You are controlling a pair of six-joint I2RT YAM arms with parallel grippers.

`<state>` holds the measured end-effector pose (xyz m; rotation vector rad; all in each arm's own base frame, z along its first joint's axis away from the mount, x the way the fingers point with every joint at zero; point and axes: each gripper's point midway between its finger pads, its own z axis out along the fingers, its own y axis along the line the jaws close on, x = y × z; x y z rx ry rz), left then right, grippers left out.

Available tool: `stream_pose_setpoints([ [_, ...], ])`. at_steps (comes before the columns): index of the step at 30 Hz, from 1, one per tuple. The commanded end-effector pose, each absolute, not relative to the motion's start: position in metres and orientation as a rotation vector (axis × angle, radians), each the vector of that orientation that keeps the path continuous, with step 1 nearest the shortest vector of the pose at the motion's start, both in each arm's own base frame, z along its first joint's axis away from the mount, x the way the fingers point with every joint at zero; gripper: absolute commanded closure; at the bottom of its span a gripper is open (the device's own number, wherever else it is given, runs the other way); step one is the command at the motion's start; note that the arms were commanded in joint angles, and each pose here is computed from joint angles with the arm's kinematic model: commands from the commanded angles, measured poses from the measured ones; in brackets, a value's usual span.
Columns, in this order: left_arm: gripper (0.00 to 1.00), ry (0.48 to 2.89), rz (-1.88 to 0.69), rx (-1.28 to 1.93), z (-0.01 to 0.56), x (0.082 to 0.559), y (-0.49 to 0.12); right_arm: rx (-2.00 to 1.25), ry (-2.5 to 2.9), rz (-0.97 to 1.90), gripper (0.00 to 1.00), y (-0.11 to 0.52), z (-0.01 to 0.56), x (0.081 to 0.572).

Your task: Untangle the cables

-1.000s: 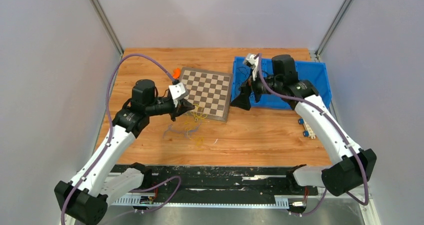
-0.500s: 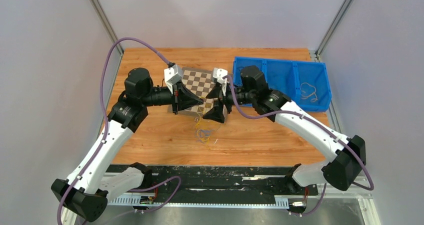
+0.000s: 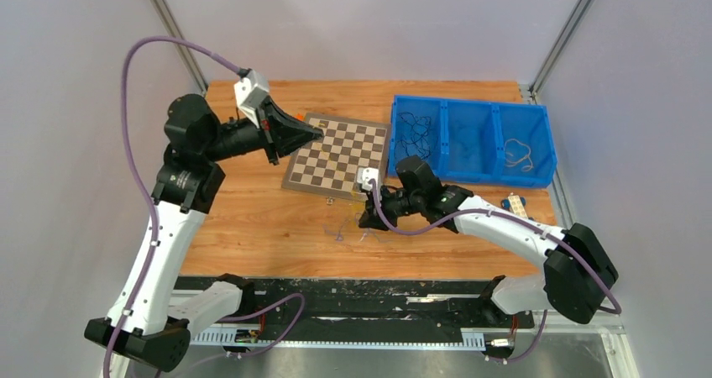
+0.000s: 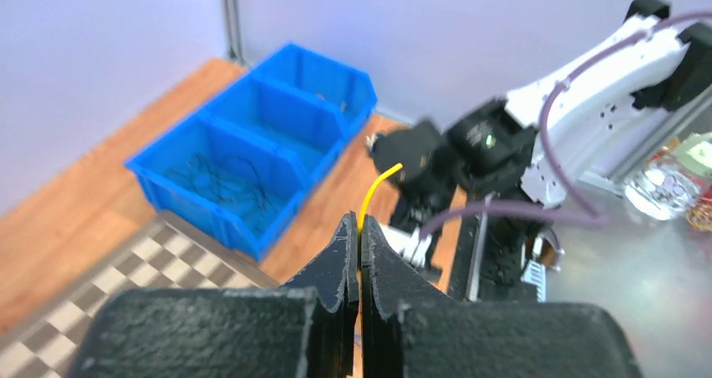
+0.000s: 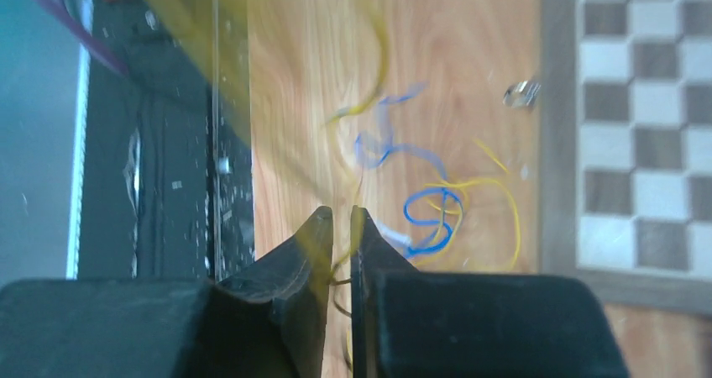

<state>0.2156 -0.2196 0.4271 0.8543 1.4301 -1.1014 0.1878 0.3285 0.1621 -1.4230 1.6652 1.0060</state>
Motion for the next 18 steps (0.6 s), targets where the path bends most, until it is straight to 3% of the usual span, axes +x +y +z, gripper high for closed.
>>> stream_pose_setpoints([
  [1, 1.0, 1.245, -1.009, 0.808, 0.504, 0.209, -0.201, -1.472, 1.733, 0.937, 0.86, 0.305, 0.119, 0.184],
  [14, 1.0, 0.983, -0.874, 0.666, 0.62, 0.206, -0.167, -1.496, 1.895, 0.862, 0.79, 0.263, 0.081, 0.179],
  [16, 1.0, 0.939, -0.829, 0.634, 0.639, 0.207, -0.159, -1.511, 1.911, 0.853, 0.85, 0.256, 0.074, 0.174],
  [18, 1.0, 0.907, -0.761, 0.57, 0.66, 0.21, -0.148, -1.53, 1.924, 0.83, 0.98, 0.246, 0.065, 0.169],
])
